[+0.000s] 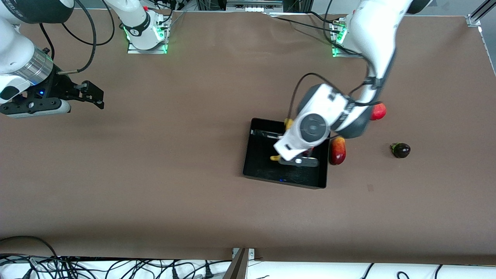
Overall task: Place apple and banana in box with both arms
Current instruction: 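Carry the banana into the box and open the left gripper, then lift the left gripper up out of the box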
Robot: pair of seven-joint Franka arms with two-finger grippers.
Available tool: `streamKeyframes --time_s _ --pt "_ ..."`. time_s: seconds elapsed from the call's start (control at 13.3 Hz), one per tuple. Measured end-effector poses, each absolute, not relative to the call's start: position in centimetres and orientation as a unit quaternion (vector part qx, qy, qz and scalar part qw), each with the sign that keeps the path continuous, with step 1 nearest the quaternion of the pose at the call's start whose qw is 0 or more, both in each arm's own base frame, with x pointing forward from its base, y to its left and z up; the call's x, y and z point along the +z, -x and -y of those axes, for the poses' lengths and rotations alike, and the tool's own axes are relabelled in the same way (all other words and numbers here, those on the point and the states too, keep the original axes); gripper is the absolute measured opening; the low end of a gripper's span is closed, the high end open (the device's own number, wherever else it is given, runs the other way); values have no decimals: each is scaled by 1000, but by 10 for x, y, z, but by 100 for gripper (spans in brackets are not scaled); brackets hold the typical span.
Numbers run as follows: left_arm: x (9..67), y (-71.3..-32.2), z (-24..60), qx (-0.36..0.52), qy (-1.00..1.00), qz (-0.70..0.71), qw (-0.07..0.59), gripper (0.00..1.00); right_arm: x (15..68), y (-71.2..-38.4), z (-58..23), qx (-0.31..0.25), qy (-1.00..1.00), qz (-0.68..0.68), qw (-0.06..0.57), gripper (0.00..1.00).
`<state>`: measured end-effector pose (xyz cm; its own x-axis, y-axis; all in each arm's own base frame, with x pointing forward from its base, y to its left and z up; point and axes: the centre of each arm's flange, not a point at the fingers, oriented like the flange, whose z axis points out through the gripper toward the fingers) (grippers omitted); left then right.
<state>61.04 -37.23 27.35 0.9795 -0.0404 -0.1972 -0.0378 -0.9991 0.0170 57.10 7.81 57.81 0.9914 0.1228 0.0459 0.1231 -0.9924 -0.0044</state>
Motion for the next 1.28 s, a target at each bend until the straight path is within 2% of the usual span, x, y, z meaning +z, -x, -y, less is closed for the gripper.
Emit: streamKeyframes --time_s 0.3,0.38,0.6,0.75,0.9,1.13,1.28 --pt "203 -602 388 -106 -994 6 5 33 578 -571 -78 -22 998 62 4 100" --pt "197 -603 387 -105 -994 4 6 38 578 -571 -78 -22 998 62 4 100" --pt "214 -617 377 -91 -996 -8 11 68 578 -571 -78 -22 998 62 4 100" --pt "254 -634 361 -72 -997 -27 17 85 578 -571 -78 -22 998 62 4 100" --pt "321 -652 324 -59 -997 -52 20 100 578 -571 -78 -22 998 62 4 100" --pt "421 -659 239 -66 -996 -67 12 100 578 -571 -78 -22 998 62 4 100" --pt "467 -650 200 -76 -996 -43 7 100 578 -571 -78 -22 998 62 4 100"
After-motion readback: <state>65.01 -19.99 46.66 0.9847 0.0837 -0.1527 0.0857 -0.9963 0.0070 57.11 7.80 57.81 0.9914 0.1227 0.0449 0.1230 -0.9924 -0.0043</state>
